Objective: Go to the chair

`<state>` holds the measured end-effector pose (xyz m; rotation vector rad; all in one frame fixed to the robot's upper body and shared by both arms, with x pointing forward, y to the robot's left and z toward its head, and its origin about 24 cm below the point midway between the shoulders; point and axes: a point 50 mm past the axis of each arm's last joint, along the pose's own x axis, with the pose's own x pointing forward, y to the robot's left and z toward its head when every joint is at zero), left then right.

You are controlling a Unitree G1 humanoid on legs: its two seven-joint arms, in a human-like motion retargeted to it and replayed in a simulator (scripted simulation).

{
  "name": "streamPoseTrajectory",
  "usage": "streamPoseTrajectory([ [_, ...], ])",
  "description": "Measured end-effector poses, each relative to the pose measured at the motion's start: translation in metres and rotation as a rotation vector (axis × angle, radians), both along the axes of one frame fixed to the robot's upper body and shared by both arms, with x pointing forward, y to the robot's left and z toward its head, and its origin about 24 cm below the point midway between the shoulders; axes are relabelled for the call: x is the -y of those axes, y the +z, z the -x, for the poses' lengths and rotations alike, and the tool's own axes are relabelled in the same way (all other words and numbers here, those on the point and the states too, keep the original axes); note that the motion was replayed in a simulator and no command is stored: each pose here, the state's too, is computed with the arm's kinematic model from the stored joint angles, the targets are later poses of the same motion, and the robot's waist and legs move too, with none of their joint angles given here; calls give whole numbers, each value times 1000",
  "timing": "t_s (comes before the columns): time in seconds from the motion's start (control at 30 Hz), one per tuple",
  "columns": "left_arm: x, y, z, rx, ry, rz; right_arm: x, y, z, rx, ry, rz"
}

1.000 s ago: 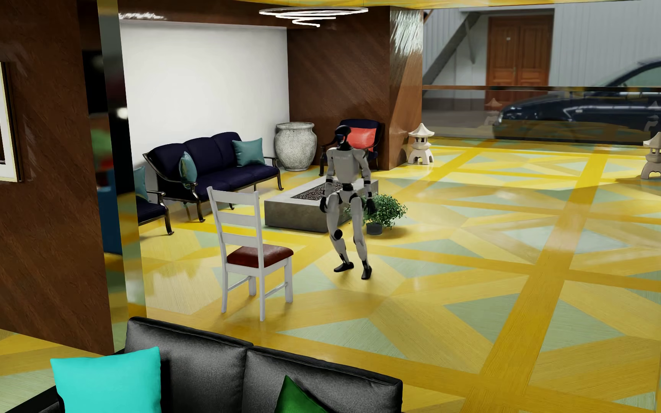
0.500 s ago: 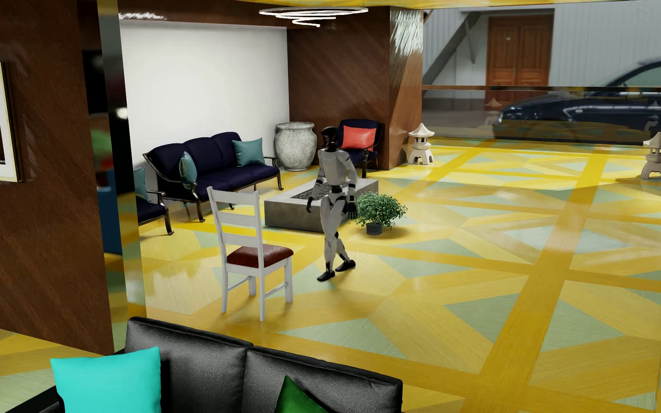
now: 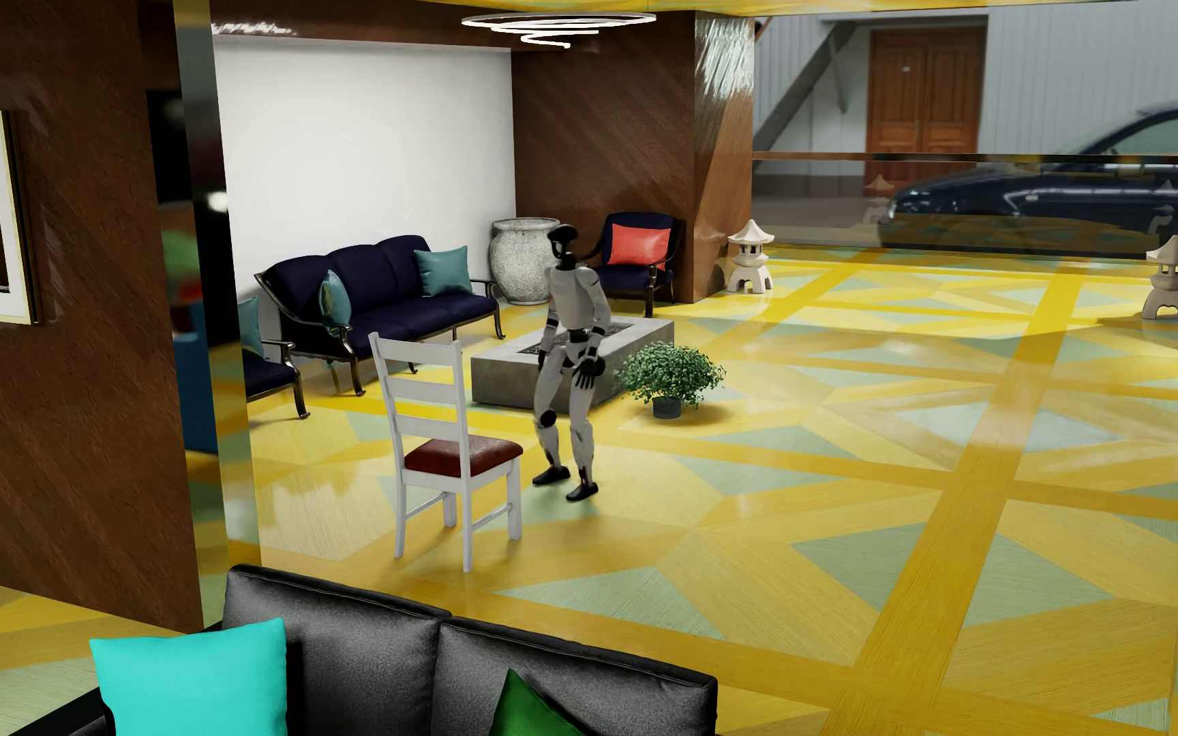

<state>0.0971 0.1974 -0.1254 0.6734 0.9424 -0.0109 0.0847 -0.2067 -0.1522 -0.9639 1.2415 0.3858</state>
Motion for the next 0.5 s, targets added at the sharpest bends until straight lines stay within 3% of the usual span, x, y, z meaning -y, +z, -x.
streamPoseTrajectory([
  [0.27,-7,-16,28,-179,74,-24,-27,6,-32,108,65,-41],
  [0.5,-12,-18,48,-208,182,15,-13,20,-74,195,131,22],
])
